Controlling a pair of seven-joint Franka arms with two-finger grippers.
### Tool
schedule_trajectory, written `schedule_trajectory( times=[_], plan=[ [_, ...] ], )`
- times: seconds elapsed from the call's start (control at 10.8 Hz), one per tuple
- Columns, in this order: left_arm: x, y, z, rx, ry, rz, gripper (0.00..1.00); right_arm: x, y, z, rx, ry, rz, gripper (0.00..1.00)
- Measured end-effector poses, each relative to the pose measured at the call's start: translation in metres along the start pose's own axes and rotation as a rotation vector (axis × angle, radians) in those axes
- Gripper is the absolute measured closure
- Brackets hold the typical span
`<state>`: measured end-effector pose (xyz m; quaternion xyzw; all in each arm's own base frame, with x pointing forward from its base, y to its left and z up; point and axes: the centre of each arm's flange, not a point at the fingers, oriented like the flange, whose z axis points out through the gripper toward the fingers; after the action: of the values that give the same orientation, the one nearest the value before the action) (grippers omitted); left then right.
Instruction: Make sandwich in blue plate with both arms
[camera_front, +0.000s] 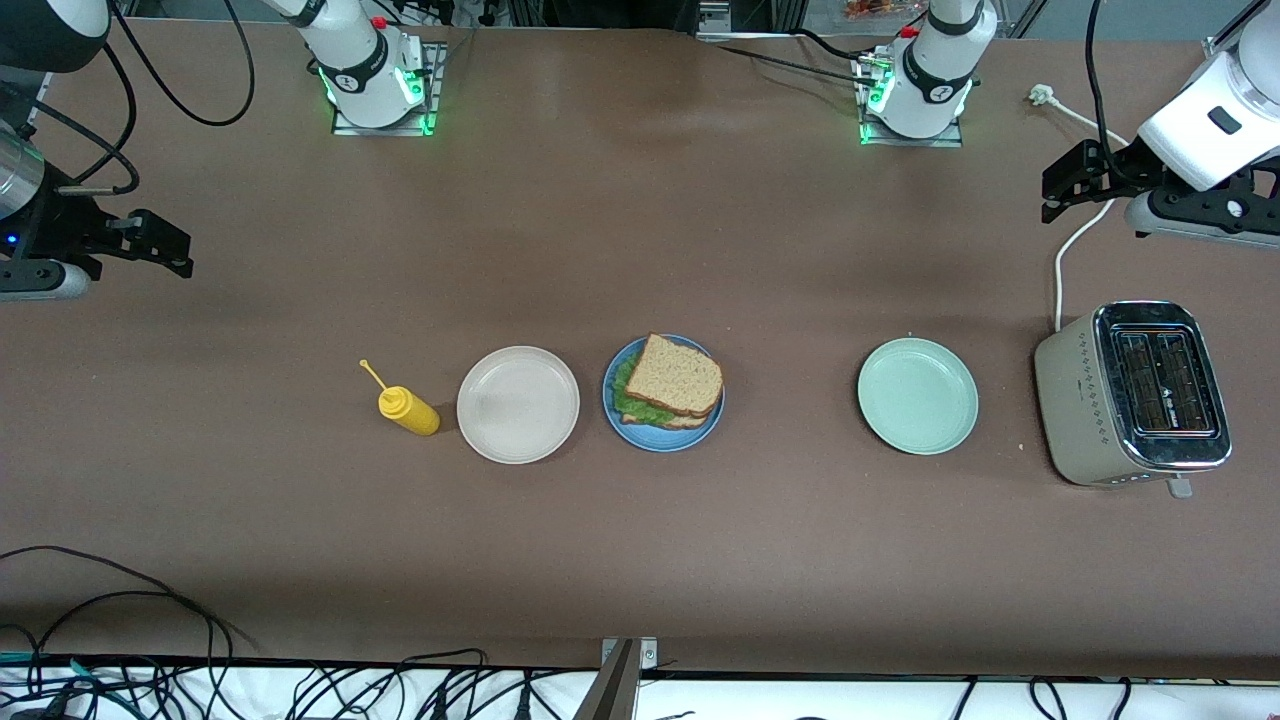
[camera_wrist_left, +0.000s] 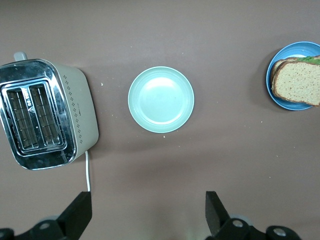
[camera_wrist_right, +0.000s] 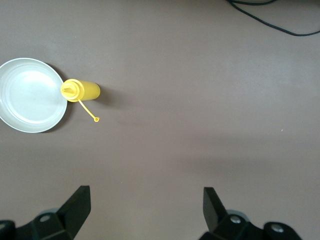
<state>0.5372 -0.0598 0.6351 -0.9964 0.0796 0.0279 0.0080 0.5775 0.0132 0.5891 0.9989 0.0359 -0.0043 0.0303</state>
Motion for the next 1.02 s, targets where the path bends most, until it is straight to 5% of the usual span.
schedule_trajectory(
  times=[0.37,1.02],
  plan=[
    [-0.001,0.000,0.000,0.000,-0.004,-0.001,0.00,0.000,0.003,-0.006,0.010,0.013,0.017,0.00],
    [-0.002,-0.001,0.001,-0.002,-0.014,-0.046,0.00,-0.002,-0.005,-0.028,0.125,0.043,0.106,0.00]
  ],
)
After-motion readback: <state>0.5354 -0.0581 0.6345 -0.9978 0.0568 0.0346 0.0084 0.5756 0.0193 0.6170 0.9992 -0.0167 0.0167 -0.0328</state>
